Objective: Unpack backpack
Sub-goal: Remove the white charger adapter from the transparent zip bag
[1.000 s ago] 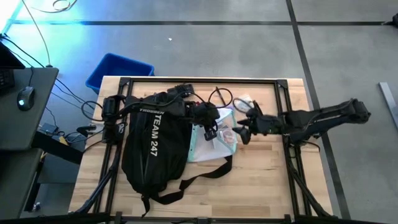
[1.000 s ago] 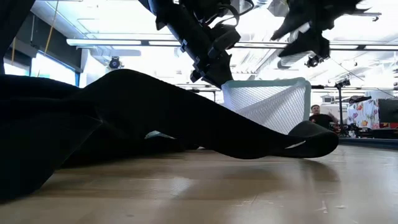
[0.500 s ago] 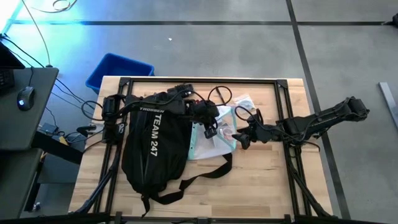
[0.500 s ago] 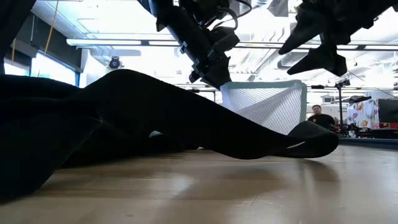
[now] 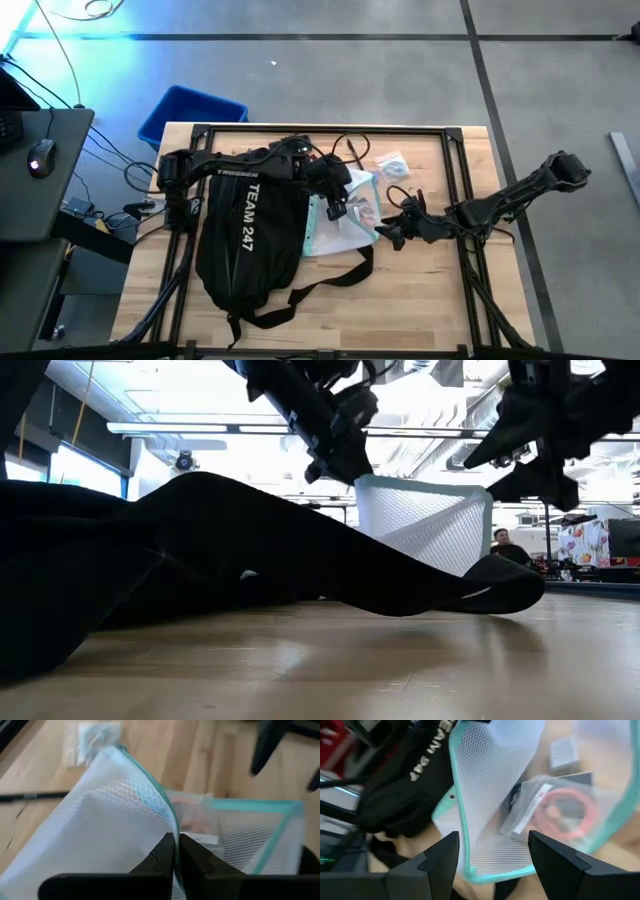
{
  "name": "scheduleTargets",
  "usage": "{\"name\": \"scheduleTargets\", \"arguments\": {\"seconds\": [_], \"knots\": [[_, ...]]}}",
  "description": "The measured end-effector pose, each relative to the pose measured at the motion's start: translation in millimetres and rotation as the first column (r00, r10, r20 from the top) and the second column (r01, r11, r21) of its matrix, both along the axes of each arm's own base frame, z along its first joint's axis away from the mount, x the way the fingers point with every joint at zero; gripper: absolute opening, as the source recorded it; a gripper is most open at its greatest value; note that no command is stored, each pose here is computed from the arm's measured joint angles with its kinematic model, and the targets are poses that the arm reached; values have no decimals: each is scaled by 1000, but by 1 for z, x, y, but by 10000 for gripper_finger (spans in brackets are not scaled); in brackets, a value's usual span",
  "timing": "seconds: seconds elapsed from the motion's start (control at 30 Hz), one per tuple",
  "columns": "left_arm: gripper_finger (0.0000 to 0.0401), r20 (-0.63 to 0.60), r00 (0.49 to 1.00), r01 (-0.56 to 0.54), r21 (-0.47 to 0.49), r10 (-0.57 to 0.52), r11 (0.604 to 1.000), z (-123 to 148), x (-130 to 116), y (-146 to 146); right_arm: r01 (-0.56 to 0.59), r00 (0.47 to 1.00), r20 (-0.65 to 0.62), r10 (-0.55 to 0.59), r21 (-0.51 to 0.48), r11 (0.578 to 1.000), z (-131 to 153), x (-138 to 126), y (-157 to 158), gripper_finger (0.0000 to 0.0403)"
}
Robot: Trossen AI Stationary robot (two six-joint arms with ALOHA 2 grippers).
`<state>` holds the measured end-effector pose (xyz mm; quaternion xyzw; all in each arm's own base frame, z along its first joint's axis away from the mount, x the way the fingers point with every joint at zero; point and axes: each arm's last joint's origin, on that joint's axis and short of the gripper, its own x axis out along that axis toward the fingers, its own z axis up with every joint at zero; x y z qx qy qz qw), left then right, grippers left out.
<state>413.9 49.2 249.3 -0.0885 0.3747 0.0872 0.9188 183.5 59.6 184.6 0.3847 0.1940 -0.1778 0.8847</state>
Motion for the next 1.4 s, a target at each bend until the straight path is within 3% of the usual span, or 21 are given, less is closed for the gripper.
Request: {"name": "scheduleTargets", "arguments": {"seconds": [0.37, 0.73, 0.87, 1.17, 1.4], "knots": [[0, -48, 998, 43, -33, -44, 999, -1, -5, -3, -2, 1000, 18, 5, -160, 987, -5, 0, -7, 220], [0, -98, 994, 41, -42, -45, 998, -4, -9, -4, 42, 998, -38, -52, -240, 970, -8, 3, -27, 220], [0, -113, 992, 45, -45, -50, 998, -5, -10, -5, 36, 994, -91, -58, -226, 973, -16, 8, -36, 220], [0, -153, 985, 80, -36, -84, 996, -7, -12, -17, -23, 984, -176, -35, -320, 947, -42, 38, -56, 220], [0, -153, 985, 70, -31, -74, 997, -7, -12, -17, -181, 957, -285, 57, -430, 884, -46, 79, -66, 220]]}}
